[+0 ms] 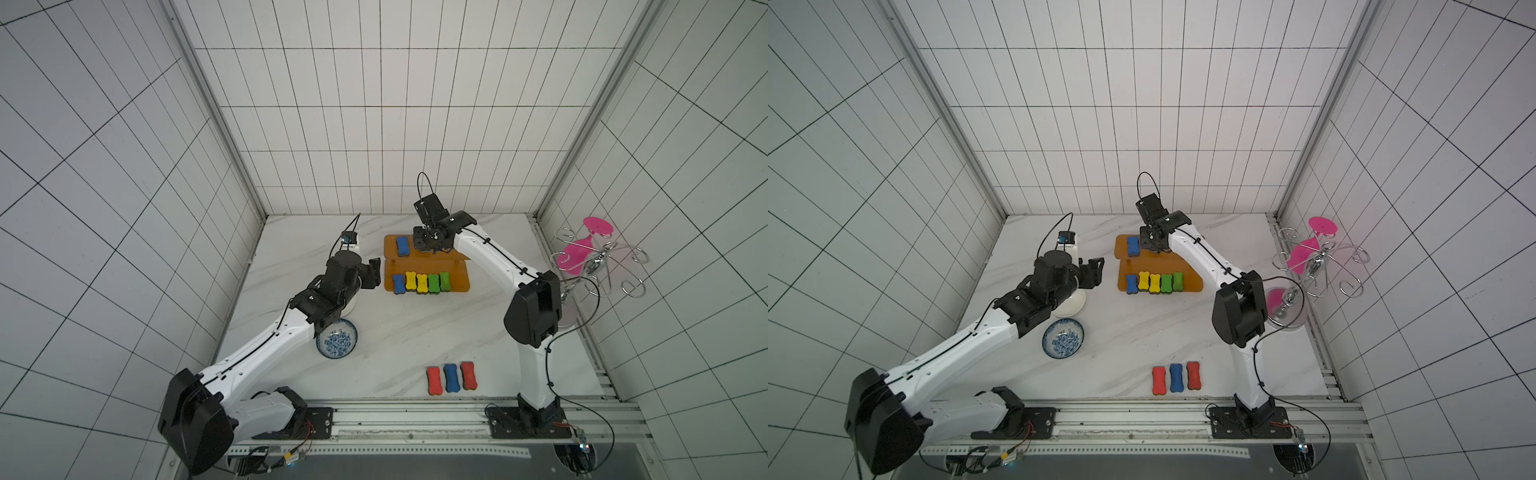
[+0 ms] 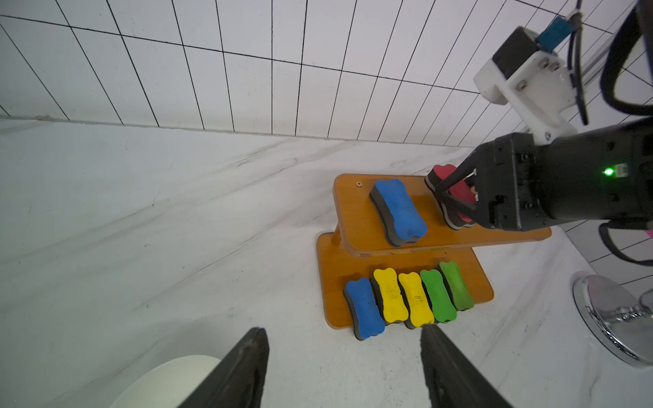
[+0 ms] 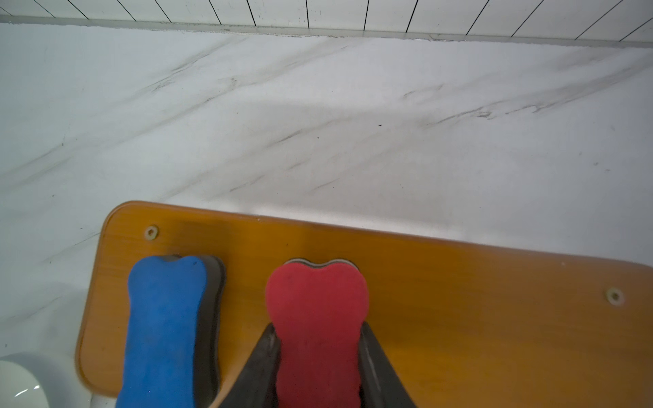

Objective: Remove the whiteboard erasers from the shelf
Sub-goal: Pick up the whiteboard eraser from the shelf, then place the whiteboard eraser at the center of the board.

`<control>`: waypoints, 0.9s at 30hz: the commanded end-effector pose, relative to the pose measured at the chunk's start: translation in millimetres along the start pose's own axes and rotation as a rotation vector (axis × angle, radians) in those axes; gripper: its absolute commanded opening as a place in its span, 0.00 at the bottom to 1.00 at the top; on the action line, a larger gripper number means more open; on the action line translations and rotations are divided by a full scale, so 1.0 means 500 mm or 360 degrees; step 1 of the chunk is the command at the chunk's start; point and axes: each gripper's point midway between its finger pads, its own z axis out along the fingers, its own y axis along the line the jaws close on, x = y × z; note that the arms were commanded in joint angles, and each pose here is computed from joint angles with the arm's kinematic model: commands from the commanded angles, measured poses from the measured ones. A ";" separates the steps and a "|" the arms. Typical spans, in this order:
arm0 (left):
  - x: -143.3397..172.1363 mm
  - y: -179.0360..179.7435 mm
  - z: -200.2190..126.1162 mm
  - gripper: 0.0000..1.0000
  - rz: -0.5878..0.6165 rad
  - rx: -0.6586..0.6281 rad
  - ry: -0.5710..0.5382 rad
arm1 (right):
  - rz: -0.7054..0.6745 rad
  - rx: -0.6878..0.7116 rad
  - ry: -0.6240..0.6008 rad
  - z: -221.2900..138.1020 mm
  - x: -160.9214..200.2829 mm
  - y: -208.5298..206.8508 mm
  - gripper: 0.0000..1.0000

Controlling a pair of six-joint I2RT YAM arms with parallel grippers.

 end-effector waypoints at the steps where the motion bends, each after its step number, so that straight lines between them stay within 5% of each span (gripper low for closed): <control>1: 0.010 0.002 -0.020 0.71 -0.0018 0.0027 0.0040 | 0.0082 0.0010 -0.0095 -0.091 0.010 0.003 0.30; 8: 0.018 0.028 -0.049 0.71 -0.0042 -0.0040 0.0023 | 0.0134 -0.0023 -0.0058 -0.195 0.217 0.033 0.31; 17: 0.047 0.064 -0.071 0.70 -0.0121 -0.0130 0.0059 | 0.0190 -0.0186 0.0343 -0.211 0.555 0.119 0.31; 27: 0.045 0.073 -0.099 0.70 -0.0112 -0.0136 0.0038 | 0.0151 -0.0099 0.0572 -0.173 0.683 0.141 0.33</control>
